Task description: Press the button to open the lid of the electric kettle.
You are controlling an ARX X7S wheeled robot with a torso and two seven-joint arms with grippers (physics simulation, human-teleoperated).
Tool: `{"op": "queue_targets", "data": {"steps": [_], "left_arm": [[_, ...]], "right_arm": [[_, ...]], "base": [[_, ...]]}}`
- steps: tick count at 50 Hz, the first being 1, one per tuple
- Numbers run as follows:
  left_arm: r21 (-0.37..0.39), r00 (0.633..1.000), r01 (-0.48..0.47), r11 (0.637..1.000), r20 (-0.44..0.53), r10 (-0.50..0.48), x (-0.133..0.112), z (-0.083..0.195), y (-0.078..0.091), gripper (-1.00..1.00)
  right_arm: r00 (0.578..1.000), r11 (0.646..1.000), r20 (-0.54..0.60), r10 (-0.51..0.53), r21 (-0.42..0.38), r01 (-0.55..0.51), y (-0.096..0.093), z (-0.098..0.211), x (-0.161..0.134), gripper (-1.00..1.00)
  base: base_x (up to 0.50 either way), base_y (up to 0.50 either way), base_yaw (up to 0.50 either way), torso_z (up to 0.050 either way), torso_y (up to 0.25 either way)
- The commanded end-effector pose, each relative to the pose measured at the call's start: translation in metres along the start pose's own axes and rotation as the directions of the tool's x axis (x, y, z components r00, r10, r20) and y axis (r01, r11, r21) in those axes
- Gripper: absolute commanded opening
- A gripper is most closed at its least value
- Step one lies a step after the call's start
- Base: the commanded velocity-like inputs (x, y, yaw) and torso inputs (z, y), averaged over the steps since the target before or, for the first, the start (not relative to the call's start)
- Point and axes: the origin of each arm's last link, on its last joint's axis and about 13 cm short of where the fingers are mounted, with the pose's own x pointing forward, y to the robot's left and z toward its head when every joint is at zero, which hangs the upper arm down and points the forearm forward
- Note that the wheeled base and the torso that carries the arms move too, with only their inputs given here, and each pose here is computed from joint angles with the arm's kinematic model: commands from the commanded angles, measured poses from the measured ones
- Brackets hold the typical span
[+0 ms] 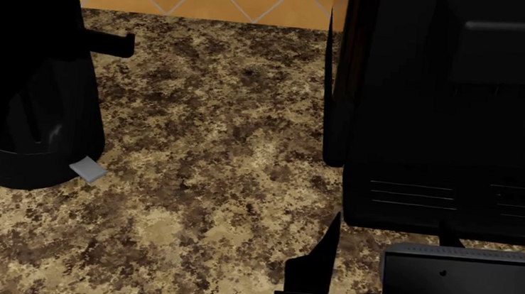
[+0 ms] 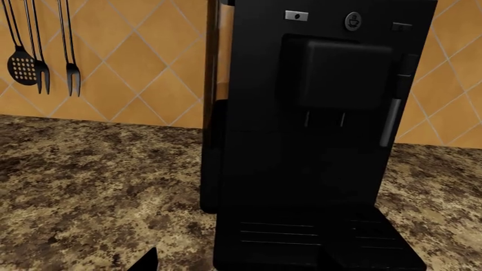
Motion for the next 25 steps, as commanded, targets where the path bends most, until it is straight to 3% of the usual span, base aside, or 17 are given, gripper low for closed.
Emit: {"op": "queue_targets", "data": {"steps": [1, 12, 25], "left_arm": [[-0.001, 0.994, -0.022, 1.0, -0.109, 0.021, 0.012, -0.03, 0.004, -1.0], [-0.045, 0.977, -0.01, 0.999, -0.213, 0.0, 0.002, -0.077, 0.001, -1.0], [-0.036, 0.992, 0.046, 0.998, -0.12, -0.05, -0.017, -0.046, -0.006, -1.0]], "right_arm": [[1.0, 1.0, -0.005, 0.006, -0.001, -0.006, 0.002, 0.0, 0.0, 1.0], [1.0, 1.0, -0.005, 0.003, -0.001, -0.003, 0.001, -0.001, 0.0, 1.0], [1.0, 1.0, -0.005, 0.002, -0.002, -0.002, 0.001, 0.0, -0.001, 1.0]], "base": [[0.0, 0.0, 0.0, 0.0, 0.0], [0.0, 0.0, 0.0, 0.0, 0.0], [0.0, 0.0, 0.0, 0.0, 0.0]]}}
